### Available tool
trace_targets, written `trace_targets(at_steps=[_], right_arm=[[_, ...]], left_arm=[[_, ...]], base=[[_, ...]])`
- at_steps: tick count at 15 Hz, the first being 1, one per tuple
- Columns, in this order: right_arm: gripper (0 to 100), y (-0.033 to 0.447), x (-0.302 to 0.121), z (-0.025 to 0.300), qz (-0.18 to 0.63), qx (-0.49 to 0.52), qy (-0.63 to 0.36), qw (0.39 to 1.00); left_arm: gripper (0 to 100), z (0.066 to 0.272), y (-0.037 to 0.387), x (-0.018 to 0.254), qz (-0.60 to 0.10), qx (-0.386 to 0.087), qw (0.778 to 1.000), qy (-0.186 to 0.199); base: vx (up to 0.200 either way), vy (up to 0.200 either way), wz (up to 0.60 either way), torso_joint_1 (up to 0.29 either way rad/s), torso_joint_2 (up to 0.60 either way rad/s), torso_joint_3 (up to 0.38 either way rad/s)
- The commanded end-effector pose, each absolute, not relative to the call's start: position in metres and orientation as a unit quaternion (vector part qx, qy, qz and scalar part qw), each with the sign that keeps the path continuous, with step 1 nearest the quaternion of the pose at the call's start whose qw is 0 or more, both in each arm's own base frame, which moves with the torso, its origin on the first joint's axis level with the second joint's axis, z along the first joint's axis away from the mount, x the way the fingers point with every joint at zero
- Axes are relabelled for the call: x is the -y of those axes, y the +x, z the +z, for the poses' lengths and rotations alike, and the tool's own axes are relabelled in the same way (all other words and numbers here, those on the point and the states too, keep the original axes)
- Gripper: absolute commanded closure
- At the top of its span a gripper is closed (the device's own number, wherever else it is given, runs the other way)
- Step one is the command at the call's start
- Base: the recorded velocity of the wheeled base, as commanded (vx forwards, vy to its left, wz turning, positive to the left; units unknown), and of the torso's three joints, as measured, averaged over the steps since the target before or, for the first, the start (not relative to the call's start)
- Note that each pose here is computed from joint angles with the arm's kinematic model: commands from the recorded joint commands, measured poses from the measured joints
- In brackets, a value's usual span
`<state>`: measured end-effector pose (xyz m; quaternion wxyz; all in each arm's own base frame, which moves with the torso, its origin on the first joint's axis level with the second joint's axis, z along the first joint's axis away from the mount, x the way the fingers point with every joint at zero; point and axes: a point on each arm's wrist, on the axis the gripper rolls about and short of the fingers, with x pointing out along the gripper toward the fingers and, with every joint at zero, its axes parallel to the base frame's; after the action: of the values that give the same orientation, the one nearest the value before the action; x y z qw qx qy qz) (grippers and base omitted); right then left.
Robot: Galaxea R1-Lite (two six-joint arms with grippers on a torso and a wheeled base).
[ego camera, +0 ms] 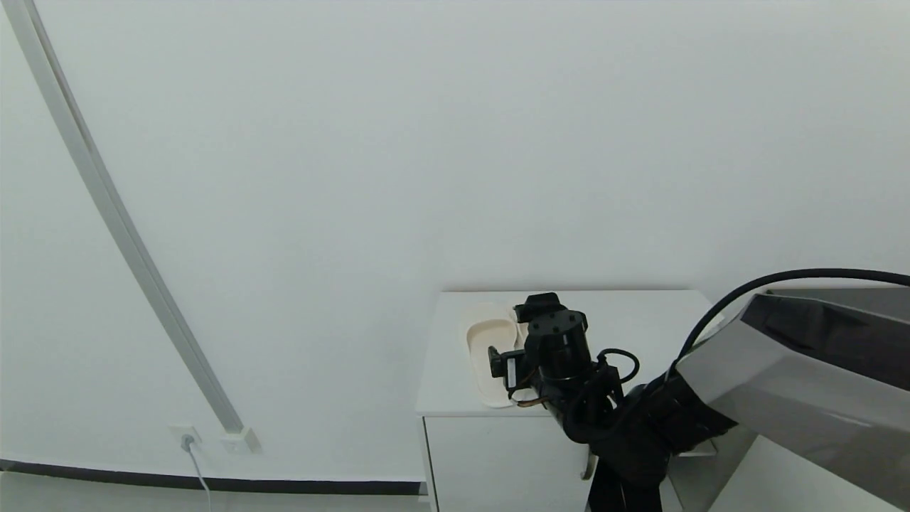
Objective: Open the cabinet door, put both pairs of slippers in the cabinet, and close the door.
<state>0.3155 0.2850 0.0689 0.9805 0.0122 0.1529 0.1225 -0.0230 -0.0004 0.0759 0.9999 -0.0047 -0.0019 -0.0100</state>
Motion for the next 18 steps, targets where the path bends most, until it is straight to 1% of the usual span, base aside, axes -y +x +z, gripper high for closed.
trace_targets(at_steps=[1,10,15,16,18], right_arm=[[0,0.332,-0.289,0.054,0.119,-0.157,0.012,0.980],[0,0.399,-0.300,0.040,0.106,-0.162,0.015,0.981],[0,0.413,-0.302,0.039,0.103,-0.150,0.014,0.983],[100,0.413,-0.302,0.040,0.103,-0.150,0.012,0.983],[100,0.413,-0.304,0.040,0.105,-0.149,0.010,0.983]], left_arm=[[100,0.076,-0.023,0.000,-0.010,0.001,1.000,-0.005],[100,0.076,-0.023,0.000,-0.009,0.001,1.000,-0.006],[100,0.076,-0.023,0.000,-0.009,0.001,1.000,-0.005],[100,0.076,-0.023,0.000,-0.009,0.001,1.000,-0.006],[100,0.076,-0.023,0.000,-0.009,0.001,1.000,-0.006]], base=[[0.000,0.000,0.00,0.000,0.00,0.000],[0.000,0.000,0.00,0.000,0.00,0.000],[0.000,0.000,0.00,0.000,0.00,0.000],[0.000,0.000,0.00,0.000,0.00,0.000],[0.000,0.000,0.00,0.000,0.00,0.000]])
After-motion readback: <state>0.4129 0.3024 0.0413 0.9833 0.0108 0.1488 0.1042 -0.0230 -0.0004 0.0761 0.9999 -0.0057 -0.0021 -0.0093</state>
